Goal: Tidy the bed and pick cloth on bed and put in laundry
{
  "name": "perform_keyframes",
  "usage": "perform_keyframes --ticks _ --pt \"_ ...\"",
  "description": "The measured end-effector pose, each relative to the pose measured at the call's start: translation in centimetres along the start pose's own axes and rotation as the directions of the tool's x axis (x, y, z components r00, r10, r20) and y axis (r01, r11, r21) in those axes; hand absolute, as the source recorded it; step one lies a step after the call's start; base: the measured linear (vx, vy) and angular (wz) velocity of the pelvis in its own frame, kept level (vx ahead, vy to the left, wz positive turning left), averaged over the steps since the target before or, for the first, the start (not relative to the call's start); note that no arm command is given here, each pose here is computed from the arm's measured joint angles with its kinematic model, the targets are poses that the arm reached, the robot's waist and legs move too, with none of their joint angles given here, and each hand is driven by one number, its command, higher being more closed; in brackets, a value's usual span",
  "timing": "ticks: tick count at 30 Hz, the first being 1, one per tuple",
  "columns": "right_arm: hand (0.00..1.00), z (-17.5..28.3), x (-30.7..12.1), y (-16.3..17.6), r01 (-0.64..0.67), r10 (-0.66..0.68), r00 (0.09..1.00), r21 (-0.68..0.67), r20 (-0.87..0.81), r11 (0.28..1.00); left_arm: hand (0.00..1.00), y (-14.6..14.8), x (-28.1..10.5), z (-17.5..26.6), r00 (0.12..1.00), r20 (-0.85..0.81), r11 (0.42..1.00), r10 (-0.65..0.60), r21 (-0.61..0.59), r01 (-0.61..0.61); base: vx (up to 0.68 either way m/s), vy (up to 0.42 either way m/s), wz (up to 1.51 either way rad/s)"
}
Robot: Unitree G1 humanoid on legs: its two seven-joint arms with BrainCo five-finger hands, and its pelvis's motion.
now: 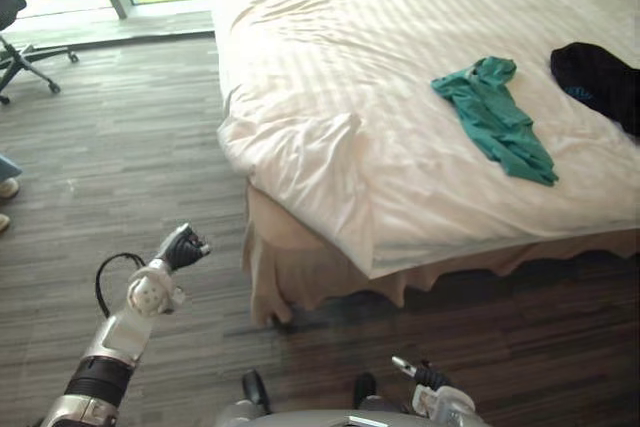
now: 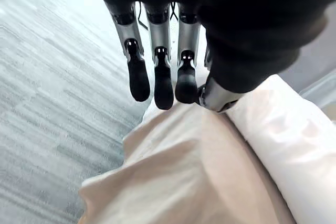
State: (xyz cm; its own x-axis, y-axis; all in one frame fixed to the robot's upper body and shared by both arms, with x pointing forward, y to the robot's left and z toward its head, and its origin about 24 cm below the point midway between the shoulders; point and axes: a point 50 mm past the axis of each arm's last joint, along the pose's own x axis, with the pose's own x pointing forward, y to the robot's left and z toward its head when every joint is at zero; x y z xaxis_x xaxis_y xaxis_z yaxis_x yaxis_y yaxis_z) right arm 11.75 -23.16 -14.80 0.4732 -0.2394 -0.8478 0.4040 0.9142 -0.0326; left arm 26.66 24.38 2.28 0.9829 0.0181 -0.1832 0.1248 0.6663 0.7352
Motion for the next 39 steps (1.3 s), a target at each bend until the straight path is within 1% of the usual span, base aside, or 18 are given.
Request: perform_keyframes --ticks 1,4,5,8,9,11,12,14,15,17,19,20,25,28,31,34,35,39 --pt "0.0 -0.2 -0.1 -0.1 0.003 -0.003 1.0 -0.002 -0.005 1.0 0.0 0.2 0.1 0.3 1.0 0.012 1.0 0.023 -0.001 -0.023 -0.03 0.013 0.07" --pt "0.0 -1.0 -0.2 -0.4 0.015 -0.015 1.0 -0.002 -0.028 1.0 0.0 1.8 1.3 2.9 0.983 0.102 0.986 0.156 0.037 -0.16 -0.05 0.013 0.03" --pt "0.0 -1.1 -0.2 -0.4 0.016 -0.016 0.999 -0.001 -0.03 1.0 0.0 2.1 1.6 3.4 0.976 0.12 0.981 0.18 0.051 -0.187 -0.06 0.003 -0.06" --pt "0.0 -1.4 -0.3 -0.1 0.022 -0.022 0.999 0.004 -0.035 1.0 0.0 4.6 3.2 7.0 0.925 0.229 0.939 0.304 0.089 -0.331 -0.06 0.002 -0.08" --pt "0.0 -1.5 -0.3 0.0 0.023 -0.023 0.999 0.006 -0.037 1.0 0.0 5.5 3.8 8.6 0.901 0.275 0.925 0.337 0.084 -0.371 -0.08 0.014 -0.25" --pt "0.0 -1.1 -0.1 0.2 0.035 -0.035 0.999 0.009 -0.023 0.999 0.0 7.9 4.9 13.4 0.82 0.403 0.879 0.406 0.075 -0.471 -0.05 0.018 -0.39" --pt "0.0 -0.9 -0.1 0.3 0.034 -0.033 0.999 0.01 -0.019 0.999 0.0 8.4 5.0 14.5 0.801 0.431 0.869 0.416 0.07 -0.489 -0.04 0.025 -0.37" --pt "0.0 -0.2 0.1 0.8 0.042 -0.042 0.999 0.024 0.002 0.999 0.0 9.9 5.5 18.7 0.732 0.527 0.839 0.431 0.065 -0.541 -0.06 0.028 -0.43" --pt "0.0 0.0 0.2 0.9 0.041 -0.041 0.999 0.029 0.01 0.999 0.0 10.3 5.6 19.6 0.718 0.545 0.83 0.432 0.071 -0.554 -0.06 0.014 -0.48" --pt "0.0 1.0 0.3 1.4 0.042 -0.043 0.998 0.038 0.04 0.998 0.0 12.2 5.8 23.4 0.657 0.608 0.793 0.447 0.071 -0.605 -0.06 0.008 -0.45" --pt "0.0 1.7 0.3 1.5 0.039 -0.042 0.997 0.046 0.069 0.998 0.0 13.5 5.9 25.5 0.628 0.629 0.759 0.458 0.09 -0.645 -0.03 -0.004 -0.32" --pt "0.0 2.2 0.3 1.7 0.037 -0.043 0.995 0.072 0.093 0.997 0.0 14.2 6.0 26.8 0.614 0.641 0.744 0.461 0.099 -0.661 -0.02 -0.015 -0.21" --pt "0.0 4.3 0.0 2.6 0.003 -0.031 0.979 0.134 0.203 0.991 0.0 16.1 5.6 31.0 0.587 0.674 0.697 0.448 0.148 -0.702 -0.05 -0.033 -0.14" --pt "0.0 5.7 -0.4 3.3 -0.015 -0.03 0.963 0.164 0.267 0.986 0.0 16.8 5.4 32.8 0.585 0.678 0.693 0.445 0.153 -0.704 -0.09 -0.042 -0.16" --pt "0.0 7.2 -0.9 4.2 -0.062 -0.01 0.943 0.206 0.332 0.977 0.0 17.8 5.5 33.7 0.611 0.641 0.701 0.464 0.157 -0.696 -0.07 -0.02 -0.12" --pt "0.0 7.9 -1.1 4.5 -0.088 -0.003 0.933 0.234 0.36 0.968 0.0 18.5 4.9 34.8 0.594 0.632 0.704 0.498 0.106 -0.702 -0.04 -0.018 -0.09" --pt "0.0 8.1 -1.2 4.8 -0.1 0.002 0.93 0.245 0.368 0.964 1.0 19.1 4.7 34.8 0.587 0.622 0.702 0.518 0.083 -0.707 -0.01 -0.016 -0.03" --pt "0.0 8.5 -1.3 5.2 -0.124 0.006 0.925 0.286 0.38 0.95 1.0 20.0 5.1 33.9 0.621 0.575 0.726 0.533 0.065 -0.684 -0.01 -0.02 0.05"
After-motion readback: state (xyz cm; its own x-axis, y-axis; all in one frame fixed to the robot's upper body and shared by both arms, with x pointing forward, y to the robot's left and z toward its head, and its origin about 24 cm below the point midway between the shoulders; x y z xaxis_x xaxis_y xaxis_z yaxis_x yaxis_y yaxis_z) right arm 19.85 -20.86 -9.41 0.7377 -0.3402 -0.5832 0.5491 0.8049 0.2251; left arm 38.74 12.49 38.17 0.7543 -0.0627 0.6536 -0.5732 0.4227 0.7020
